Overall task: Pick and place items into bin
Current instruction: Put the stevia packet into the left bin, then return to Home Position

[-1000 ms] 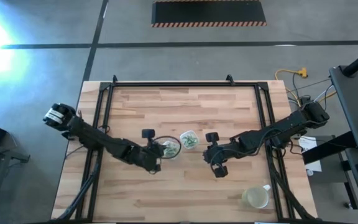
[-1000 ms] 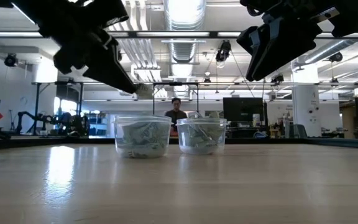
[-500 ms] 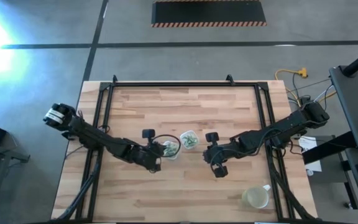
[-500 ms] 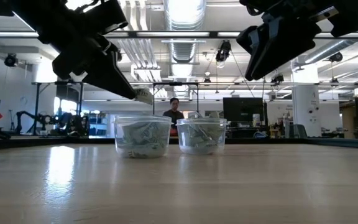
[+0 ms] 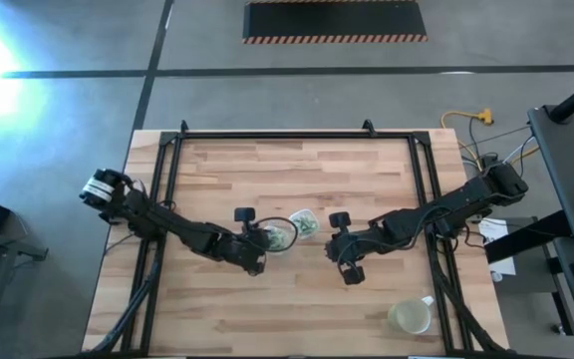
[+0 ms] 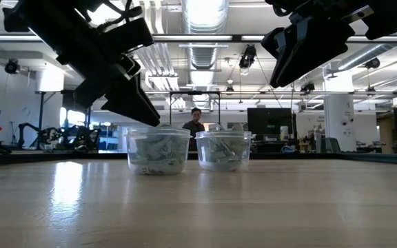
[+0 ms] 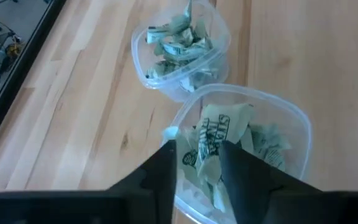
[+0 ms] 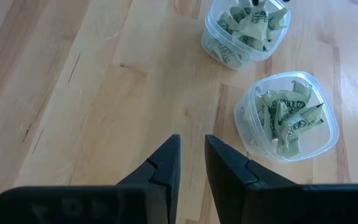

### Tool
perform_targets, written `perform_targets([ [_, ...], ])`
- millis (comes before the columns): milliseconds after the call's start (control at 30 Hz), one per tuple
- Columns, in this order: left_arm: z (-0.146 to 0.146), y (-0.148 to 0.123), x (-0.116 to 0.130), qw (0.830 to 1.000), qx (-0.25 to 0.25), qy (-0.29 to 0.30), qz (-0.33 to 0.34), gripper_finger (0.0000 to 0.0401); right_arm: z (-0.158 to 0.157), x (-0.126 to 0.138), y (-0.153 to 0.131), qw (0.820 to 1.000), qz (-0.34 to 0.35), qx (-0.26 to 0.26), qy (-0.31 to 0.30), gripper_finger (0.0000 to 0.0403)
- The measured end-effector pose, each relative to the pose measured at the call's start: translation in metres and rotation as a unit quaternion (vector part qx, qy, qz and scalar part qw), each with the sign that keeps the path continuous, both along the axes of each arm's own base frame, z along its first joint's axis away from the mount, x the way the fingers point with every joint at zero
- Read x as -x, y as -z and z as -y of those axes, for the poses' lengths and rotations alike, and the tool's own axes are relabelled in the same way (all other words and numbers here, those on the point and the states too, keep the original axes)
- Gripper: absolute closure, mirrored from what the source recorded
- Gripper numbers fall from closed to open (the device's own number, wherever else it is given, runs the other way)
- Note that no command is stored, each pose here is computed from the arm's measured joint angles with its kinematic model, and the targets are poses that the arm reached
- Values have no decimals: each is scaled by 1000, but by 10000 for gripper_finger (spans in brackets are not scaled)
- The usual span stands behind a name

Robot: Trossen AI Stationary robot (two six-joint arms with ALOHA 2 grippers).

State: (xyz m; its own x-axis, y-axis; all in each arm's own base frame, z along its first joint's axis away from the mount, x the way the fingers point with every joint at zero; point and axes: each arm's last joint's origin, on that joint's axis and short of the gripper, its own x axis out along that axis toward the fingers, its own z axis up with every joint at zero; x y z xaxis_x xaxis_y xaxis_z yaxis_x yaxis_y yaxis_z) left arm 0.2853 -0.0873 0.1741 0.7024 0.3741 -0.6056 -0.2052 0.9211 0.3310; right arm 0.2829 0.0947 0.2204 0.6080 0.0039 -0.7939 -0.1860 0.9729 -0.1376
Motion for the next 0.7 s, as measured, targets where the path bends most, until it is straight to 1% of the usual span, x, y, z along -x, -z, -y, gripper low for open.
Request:
perform_targets([
  [167, 0, -6, -1, 1000, 4, 0, 10, 262, 0, 0, 0, 1000, -1, 1, -1, 337],
  [267, 0, -10, 0, 1000, -4, 9, 11, 254, 1, 0, 0, 1000, -1, 16, -8, 341],
  [333, 0, -16, -1, 1000, -8, 15, 18, 253, 2, 1, -1, 999, 7, 37, 0, 343],
  [467, -1, -33, 2, 999, -10, 23, 41, 253, 9, 2, -16, 992, 34, 111, 57, 344],
  [533, -3, -44, 6, 998, -30, 22, 53, 253, 14, 4, -28, 984, 45, 145, 95, 344],
  [600, -5, -57, 11, 996, -51, 20, 70, 253, 18, 8, -42, 976, 60, 155, 138, 345],
  [667, -8, -70, 18, 993, -84, 42, 69, 253, 21, 14, -56, 970, 81, 148, 177, 346],
  [700, -10, -77, 22, 991, -100, 53, 70, 253, 22, 18, -63, 969, 94, 141, 181, 346],
])
